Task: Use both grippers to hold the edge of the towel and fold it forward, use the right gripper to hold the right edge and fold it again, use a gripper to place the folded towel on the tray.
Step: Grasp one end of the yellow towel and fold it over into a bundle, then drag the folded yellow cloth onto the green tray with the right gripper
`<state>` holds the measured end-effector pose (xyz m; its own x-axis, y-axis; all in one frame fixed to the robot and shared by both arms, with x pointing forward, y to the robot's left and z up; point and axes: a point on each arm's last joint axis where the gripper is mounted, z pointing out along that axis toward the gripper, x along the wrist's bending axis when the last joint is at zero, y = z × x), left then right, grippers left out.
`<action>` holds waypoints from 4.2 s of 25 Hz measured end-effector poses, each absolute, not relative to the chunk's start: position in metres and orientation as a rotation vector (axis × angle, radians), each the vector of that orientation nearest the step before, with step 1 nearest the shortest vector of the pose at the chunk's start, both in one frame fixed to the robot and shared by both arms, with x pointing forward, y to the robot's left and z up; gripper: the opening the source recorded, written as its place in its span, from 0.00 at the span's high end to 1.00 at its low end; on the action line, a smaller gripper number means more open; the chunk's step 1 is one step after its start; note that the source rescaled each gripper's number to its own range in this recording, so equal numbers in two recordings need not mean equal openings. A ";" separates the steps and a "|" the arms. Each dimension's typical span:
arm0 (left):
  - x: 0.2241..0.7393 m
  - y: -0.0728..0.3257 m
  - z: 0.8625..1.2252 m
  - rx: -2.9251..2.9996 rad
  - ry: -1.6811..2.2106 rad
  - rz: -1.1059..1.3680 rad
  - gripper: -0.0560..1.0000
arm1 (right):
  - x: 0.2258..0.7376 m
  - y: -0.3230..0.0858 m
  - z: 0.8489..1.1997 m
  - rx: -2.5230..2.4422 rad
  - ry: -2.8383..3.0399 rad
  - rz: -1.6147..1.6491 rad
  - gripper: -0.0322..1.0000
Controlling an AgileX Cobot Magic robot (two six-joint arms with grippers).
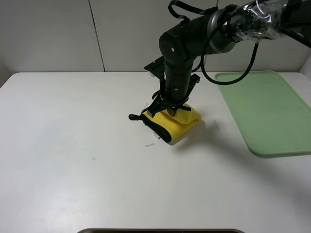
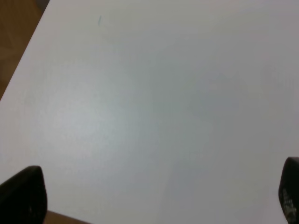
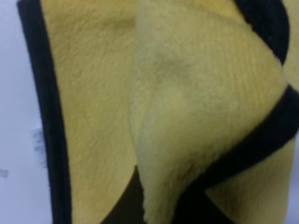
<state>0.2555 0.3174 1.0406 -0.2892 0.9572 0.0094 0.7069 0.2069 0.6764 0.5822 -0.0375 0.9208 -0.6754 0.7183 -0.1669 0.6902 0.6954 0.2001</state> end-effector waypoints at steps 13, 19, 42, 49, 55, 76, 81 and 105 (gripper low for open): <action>0.255 0.317 1.041 1.546 2.074 0.816 0.00 | 0.581 -0.035 0.921 1.192 2.659 0.196 0.04; 0.255 0.317 1.041 1.546 2.074 0.816 0.00 | 0.577 -0.032 0.921 1.145 2.693 0.192 0.01; 0.255 0.317 1.041 1.546 2.074 0.816 0.00 | 0.622 -0.104 0.959 1.016 2.740 0.241 0.00; 0.255 0.317 1.041 1.546 2.074 0.816 0.00 | 0.631 -0.106 0.932 1.005 2.782 0.264 0.00; 0.255 0.317 1.041 1.546 2.074 0.816 0.00 | 0.639 -0.103 0.914 0.965 2.761 0.301 0.00; 0.255 0.317 1.041 1.546 2.074 0.816 0.00 | 0.644 -0.100 0.872 0.950 2.797 0.267 0.00; 0.255 0.317 1.041 1.546 2.074 0.816 0.00 | 0.643 -0.098 0.871 0.982 2.812 0.275 0.25; 0.255 0.317 1.041 1.546 2.074 0.816 0.00 | 0.653 -0.134 0.913 1.062 2.707 0.242 0.88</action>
<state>0.2555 0.3174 1.0406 -0.2892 0.9572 0.0094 0.7069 0.2069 0.6764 0.6530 -0.1341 0.9134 -0.7134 0.6852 -0.1466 0.6483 0.7248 0.2330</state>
